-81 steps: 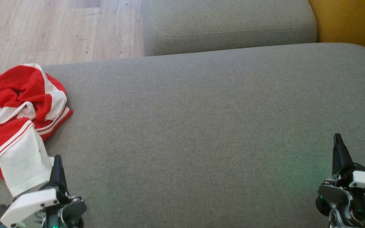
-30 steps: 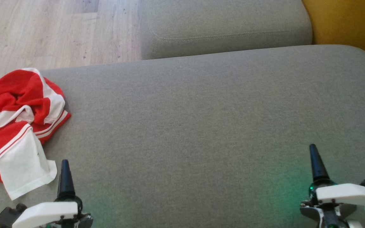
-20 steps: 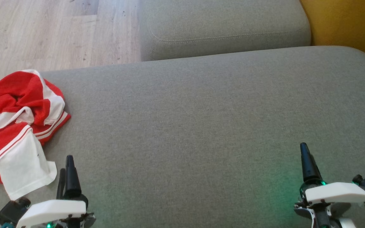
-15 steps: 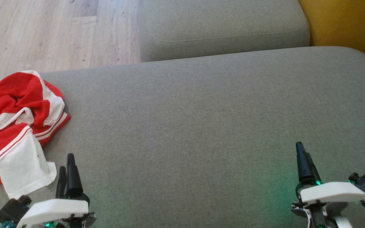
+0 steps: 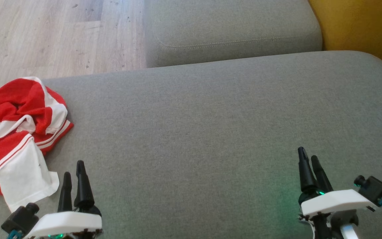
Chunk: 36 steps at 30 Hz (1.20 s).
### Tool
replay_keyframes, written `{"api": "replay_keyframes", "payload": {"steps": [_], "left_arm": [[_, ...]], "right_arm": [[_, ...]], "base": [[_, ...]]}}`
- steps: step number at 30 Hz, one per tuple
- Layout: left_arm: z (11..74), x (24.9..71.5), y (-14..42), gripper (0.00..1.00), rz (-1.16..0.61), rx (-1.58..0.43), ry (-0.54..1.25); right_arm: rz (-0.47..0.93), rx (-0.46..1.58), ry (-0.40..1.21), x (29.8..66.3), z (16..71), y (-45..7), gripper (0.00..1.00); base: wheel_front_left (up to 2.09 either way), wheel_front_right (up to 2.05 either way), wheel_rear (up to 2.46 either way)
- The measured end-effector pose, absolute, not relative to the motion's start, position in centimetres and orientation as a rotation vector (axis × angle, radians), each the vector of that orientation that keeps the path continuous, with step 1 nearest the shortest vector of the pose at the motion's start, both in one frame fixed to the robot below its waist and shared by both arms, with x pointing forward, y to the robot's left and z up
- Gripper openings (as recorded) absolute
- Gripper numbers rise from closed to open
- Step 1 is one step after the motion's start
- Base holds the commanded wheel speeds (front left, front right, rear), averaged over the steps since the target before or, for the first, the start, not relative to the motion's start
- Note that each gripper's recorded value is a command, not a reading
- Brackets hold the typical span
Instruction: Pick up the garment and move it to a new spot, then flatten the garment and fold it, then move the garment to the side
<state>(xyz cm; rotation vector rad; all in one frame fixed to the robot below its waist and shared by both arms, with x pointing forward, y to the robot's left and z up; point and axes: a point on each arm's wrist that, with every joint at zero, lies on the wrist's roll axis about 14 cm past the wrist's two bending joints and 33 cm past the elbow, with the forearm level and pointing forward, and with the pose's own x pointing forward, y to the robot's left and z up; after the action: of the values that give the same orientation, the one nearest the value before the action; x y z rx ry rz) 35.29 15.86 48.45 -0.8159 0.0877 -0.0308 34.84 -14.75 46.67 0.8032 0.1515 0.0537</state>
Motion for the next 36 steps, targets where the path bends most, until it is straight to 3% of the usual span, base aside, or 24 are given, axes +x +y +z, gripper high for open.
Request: {"api": "replay_keyframes", "payload": {"steps": [36], "left_arm": [[49.7,33.8,14.1,1.00,-0.126,-0.399,0.004]], "right_arm": [[0.244,0.364,0.040,34.1,49.3,-10.5,1.00]], "base": [[0.00,0.00,0.00]]}}
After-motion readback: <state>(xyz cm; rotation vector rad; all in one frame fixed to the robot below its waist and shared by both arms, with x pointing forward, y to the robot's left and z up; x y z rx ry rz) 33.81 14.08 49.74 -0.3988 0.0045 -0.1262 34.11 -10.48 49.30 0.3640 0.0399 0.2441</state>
